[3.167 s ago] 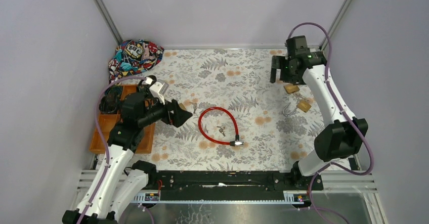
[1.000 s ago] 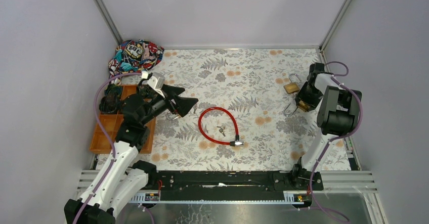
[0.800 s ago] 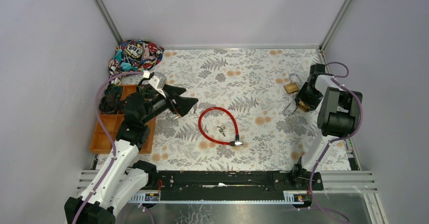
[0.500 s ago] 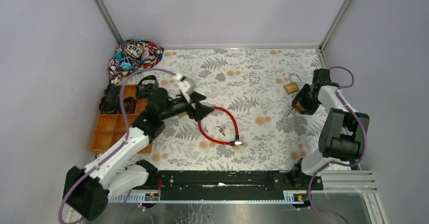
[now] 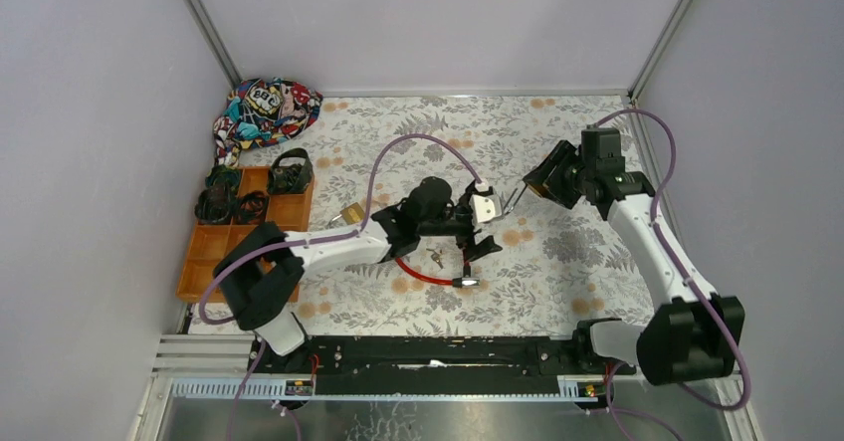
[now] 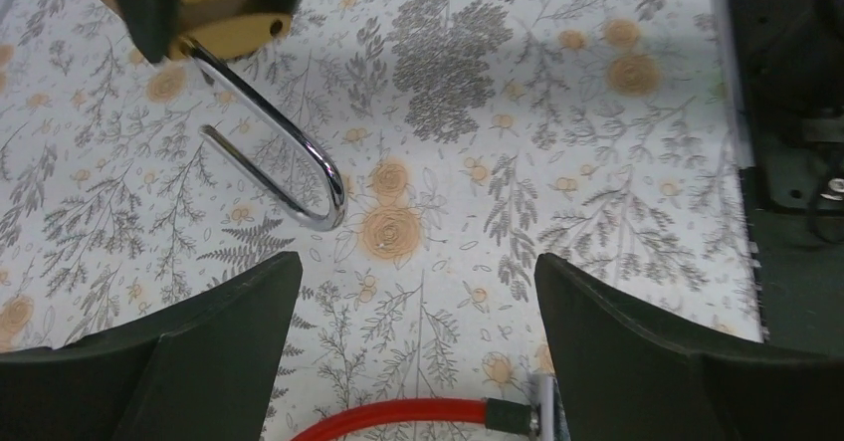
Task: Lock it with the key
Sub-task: Pick up the lock from the center of the board.
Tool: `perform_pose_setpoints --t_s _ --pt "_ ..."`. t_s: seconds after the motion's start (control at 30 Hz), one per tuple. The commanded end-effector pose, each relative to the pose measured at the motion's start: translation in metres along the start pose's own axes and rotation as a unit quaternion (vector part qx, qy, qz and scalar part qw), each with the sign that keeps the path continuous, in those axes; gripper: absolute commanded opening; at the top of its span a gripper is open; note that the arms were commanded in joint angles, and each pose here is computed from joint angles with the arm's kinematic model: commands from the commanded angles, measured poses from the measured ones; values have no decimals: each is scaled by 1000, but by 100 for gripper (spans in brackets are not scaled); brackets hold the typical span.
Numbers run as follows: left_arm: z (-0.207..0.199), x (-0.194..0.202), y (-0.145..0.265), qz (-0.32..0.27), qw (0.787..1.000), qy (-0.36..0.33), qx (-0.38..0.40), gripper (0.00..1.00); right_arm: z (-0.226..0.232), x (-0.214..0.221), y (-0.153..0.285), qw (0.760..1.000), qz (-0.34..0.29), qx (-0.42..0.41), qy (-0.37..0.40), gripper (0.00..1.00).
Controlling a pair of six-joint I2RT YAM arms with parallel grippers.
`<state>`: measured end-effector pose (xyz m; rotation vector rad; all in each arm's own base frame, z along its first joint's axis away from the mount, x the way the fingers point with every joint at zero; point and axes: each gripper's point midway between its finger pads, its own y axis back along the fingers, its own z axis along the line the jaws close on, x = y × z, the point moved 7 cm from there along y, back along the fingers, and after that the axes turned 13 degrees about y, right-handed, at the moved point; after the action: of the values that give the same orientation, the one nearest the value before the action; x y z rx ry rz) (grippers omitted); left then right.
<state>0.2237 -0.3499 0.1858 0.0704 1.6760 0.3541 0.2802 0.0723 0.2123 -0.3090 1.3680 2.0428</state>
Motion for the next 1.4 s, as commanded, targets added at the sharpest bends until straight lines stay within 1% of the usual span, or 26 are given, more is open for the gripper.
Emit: perform_pose_setpoints --t_s 0.0,0.07,0.13,0.27,0.33,0.37,0.43,0.53,0.57,0.63,0.67,0.7,0.73,0.77,0.83,0.87,0.93,1.03,1.1,1.17,1.2,1.23,1.27,1.37 --pt "19 -33 -19 -75 994 -60 -58 95 38 -18 38 994 -74 -81 -25 0" --pt "22 -38 -24 -84 991 -78 -70 92 43 -16 44 992 -78 -92 -29 0" --pt "26 -44 -27 -94 989 -83 -84 83 47 -16 48 991 -82 -102 -31 0" --pt "30 -55 -31 -117 983 -92 -104 78 51 -16 53 990 -87 -110 -30 0" --pt "30 -60 -30 -128 981 -100 -108 72 53 -17 55 989 -90 -113 -28 0" --pt "30 -62 -30 -130 980 -104 -107 65 53 -17 55 989 -92 -114 -28 0" --pt "29 -64 -30 -132 980 -105 -104 47 55 -19 56 988 -95 -117 -27 0" --pt "28 -68 -30 -134 982 -78 -104 2 57 -20 56 987 -97 -124 -27 0" --pt "27 -69 -29 -131 984 -65 -105 0 58 -20 57 987 -98 -126 -25 0" --pt "23 -72 -25 -129 986 -31 -99 0 60 -22 59 985 -106 -135 -14 0" --pt "22 -75 -22 -129 987 -10 -95 0 62 -23 61 982 -113 -148 -1 0" --pt "23 -78 -17 -132 987 13 -93 0 65 -24 64 979 -119 -164 18 2" --pt "24 -84 -10 -138 986 37 -90 0 67 -25 66 976 -124 -176 40 24" --pt "26 -90 -3 -146 983 64 -88 0 68 -25 67 972 -128 -186 62 49" --pt "34 -102 17 -161 977 113 -79 0 69 -21 68 966 -127 -204 101 93" --pt "41 -109 30 -169 974 129 -77 0 69 -19 69 962 -124 -213 118 99" --pt "43 -120 52 -174 972 145 -61 0 71 -15 72 951 -120 -237 160 100" --pt "37 -135 86 -175 973 145 -26 0 78 -13 86 917 -126 -303 225 100" --pt "28 -141 107 -168 977 131 -4 0 88 -12 101 883 -138 -362 267 100" --pt "17 -147 129 -171 977 123 12 0 99 -7 119 828 -145 -442 313 100" --pt "11 -149 137 -173 977 121 21 0 105 -7 129 792 -160 -480 341 100" --pt "6 -153 145 -180 976 116 30 0 107 -4 135 765 -159 -509 360 100" --pt "0 -157 151 -187 975 112 37 0 108 -1 138 746 -158 -527 375 100" --pt "-13 -171 167 -215 968 118 54 0 110 1 141 711 -178 -547 405 100"
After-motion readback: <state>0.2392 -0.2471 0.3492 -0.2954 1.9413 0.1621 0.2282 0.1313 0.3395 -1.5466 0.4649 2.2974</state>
